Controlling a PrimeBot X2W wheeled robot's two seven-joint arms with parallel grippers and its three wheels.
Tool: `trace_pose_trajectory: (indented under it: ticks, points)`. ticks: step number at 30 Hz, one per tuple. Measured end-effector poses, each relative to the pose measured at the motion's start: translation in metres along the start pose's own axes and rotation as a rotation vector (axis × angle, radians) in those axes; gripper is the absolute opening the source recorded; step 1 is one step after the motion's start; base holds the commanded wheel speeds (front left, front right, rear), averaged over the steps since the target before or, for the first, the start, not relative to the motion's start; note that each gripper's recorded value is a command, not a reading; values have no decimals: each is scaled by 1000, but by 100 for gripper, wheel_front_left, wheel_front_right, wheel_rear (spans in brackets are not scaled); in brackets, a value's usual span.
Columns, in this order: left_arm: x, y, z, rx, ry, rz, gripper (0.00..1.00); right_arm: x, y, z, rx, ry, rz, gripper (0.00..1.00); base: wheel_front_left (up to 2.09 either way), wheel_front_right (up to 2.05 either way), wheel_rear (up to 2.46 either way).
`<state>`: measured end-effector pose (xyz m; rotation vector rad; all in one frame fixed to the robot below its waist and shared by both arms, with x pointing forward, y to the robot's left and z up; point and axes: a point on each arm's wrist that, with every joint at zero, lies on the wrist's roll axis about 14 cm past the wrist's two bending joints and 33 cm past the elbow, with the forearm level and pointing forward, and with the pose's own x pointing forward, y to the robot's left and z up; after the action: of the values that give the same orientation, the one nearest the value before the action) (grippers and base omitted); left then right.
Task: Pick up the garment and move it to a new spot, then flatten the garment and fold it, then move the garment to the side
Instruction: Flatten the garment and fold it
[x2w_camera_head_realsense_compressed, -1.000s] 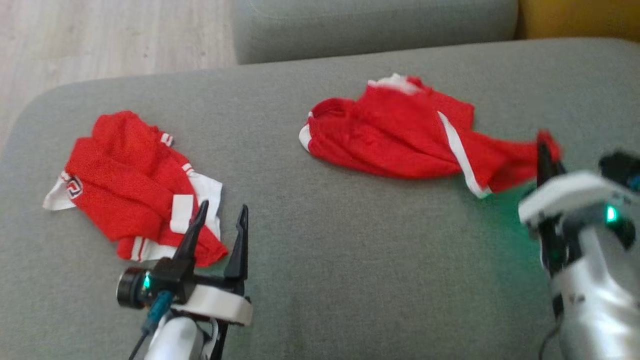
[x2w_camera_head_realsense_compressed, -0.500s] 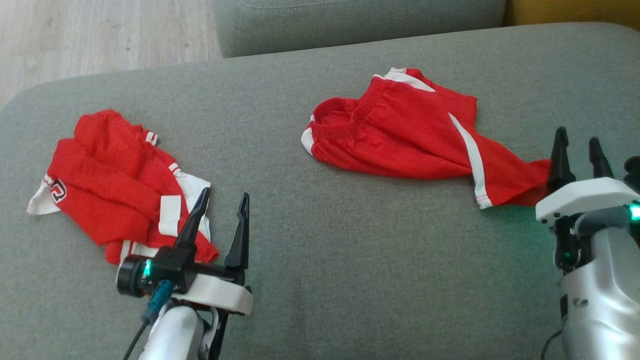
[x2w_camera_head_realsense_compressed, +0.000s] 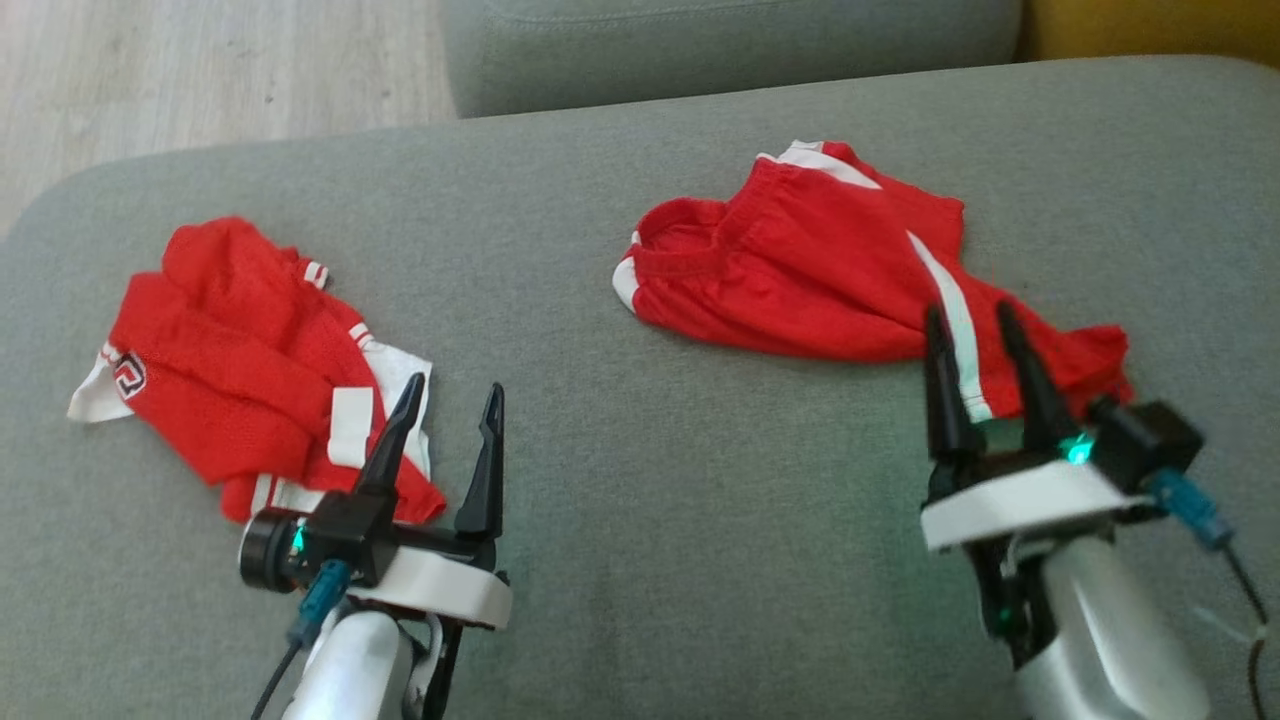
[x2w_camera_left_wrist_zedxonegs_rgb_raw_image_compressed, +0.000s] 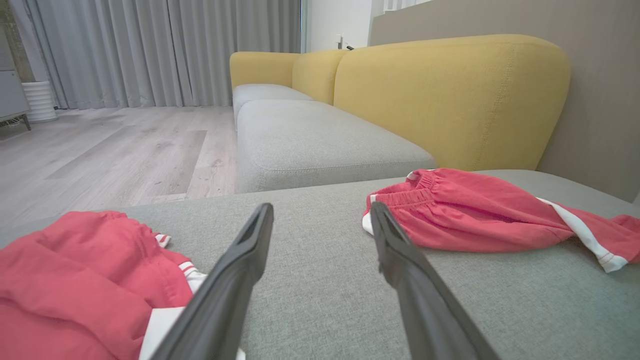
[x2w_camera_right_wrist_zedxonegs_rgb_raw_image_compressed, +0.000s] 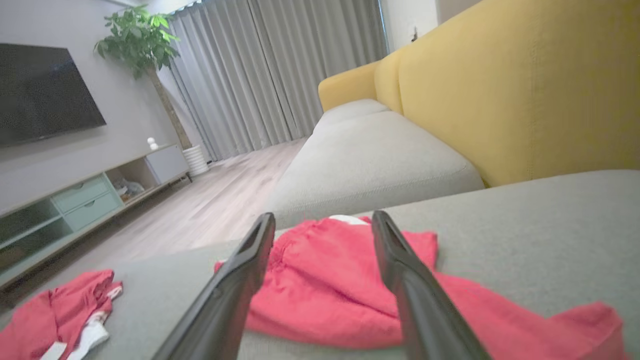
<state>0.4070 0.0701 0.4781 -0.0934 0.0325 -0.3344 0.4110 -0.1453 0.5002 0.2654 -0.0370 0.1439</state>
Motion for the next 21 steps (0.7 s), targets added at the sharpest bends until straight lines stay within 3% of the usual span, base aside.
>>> trace_pose_trajectory:
  ticks: [5,11,16,21]
  points:
    - [-2,6,-8,-4,20,22,100,3,1,-20,-40,59,12,100,0,0,0]
    - [1,18,-21,-18,55,47,100,53,-24,-24,-140,156,-38,100,0,0,0]
    - [7,31,-25,-19,62,72,100,95,-44,-42,-176,328,-93,100,0,0,0]
    - [4,42,-36,-21,94,101,100,104,-46,-87,-183,527,-101,100,0,0,0]
